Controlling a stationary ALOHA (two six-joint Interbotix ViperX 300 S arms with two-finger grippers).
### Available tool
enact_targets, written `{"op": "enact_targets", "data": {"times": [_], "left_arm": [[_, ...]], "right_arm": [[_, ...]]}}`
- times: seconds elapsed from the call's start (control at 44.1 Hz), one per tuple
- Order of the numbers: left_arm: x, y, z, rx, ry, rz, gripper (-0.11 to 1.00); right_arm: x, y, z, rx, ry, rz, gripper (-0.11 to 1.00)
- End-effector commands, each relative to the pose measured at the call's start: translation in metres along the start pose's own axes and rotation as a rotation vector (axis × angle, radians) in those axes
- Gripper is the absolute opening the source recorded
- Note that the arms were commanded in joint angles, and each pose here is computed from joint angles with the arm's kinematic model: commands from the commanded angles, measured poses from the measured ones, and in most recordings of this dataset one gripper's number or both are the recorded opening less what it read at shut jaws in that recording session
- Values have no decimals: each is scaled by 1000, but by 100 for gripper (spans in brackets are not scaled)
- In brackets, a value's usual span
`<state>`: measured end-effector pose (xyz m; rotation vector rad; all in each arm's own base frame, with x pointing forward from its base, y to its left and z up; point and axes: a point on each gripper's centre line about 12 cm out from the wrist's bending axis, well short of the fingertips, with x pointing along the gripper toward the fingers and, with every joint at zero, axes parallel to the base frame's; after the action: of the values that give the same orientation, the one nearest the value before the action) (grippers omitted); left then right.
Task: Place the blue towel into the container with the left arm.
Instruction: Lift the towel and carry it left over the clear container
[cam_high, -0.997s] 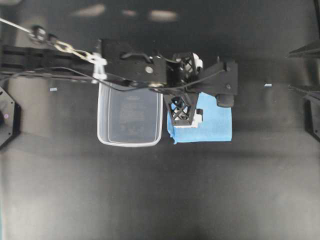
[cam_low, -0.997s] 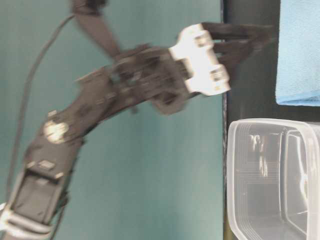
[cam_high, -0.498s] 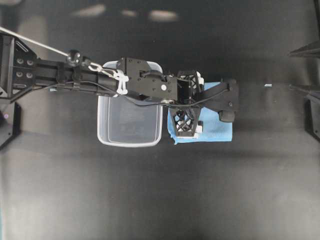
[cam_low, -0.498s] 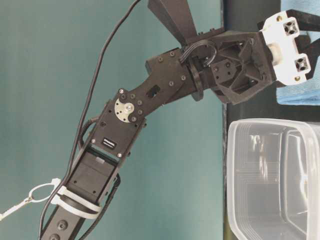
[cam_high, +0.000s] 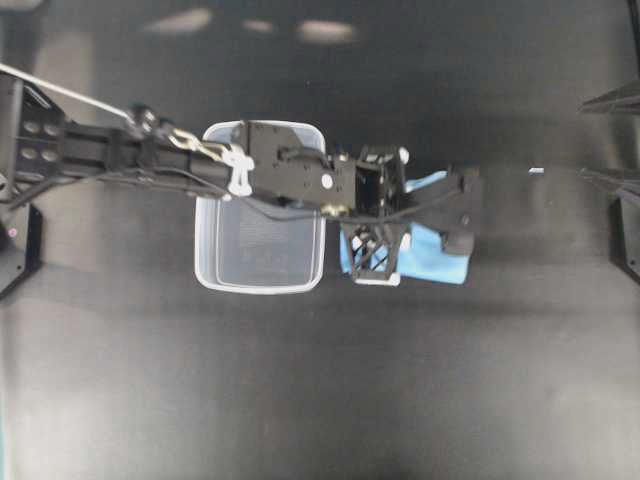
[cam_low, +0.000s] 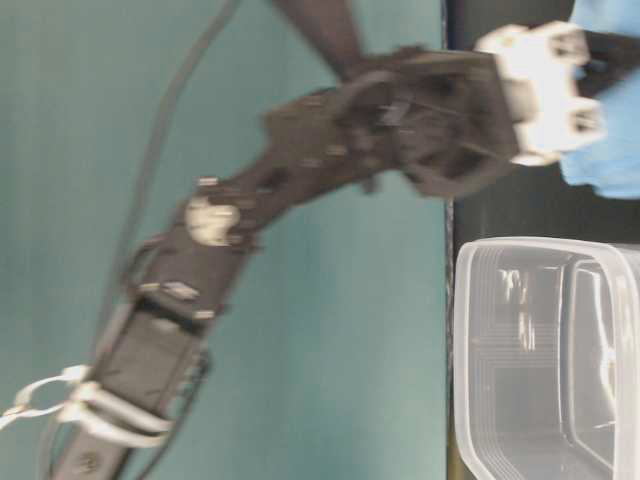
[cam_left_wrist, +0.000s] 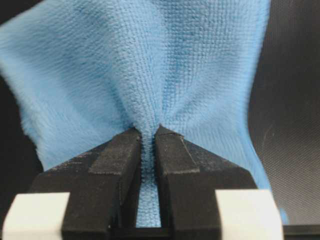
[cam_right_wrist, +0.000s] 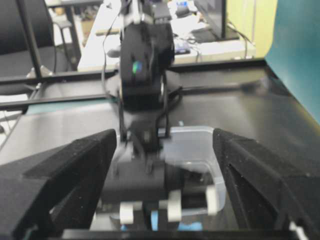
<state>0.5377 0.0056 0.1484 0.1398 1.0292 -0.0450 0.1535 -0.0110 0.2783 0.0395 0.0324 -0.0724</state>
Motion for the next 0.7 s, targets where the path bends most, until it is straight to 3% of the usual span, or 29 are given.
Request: {"op": "enact_targets", "data": {"times": [0.0,0.159,0.362,0.521,0.68], "left_arm": [[-64,-1,33,9,-110,10,6],[-142,1,37,6,-138,16,5],[-199,9,1,-20,-106,28,5],[-204,12,-48,-52,-51,32,5],[-190,4,-83,-46,-41,26,5]], "right_arm": [[1,0,5,5,-14,-1,75],[1,0,5,3,-15,-1,75],[1,0,4,5,-14,-1,75],[1,0,3,5,-12,-1,75],[1,0,3,5,-12,-1,75]]}}
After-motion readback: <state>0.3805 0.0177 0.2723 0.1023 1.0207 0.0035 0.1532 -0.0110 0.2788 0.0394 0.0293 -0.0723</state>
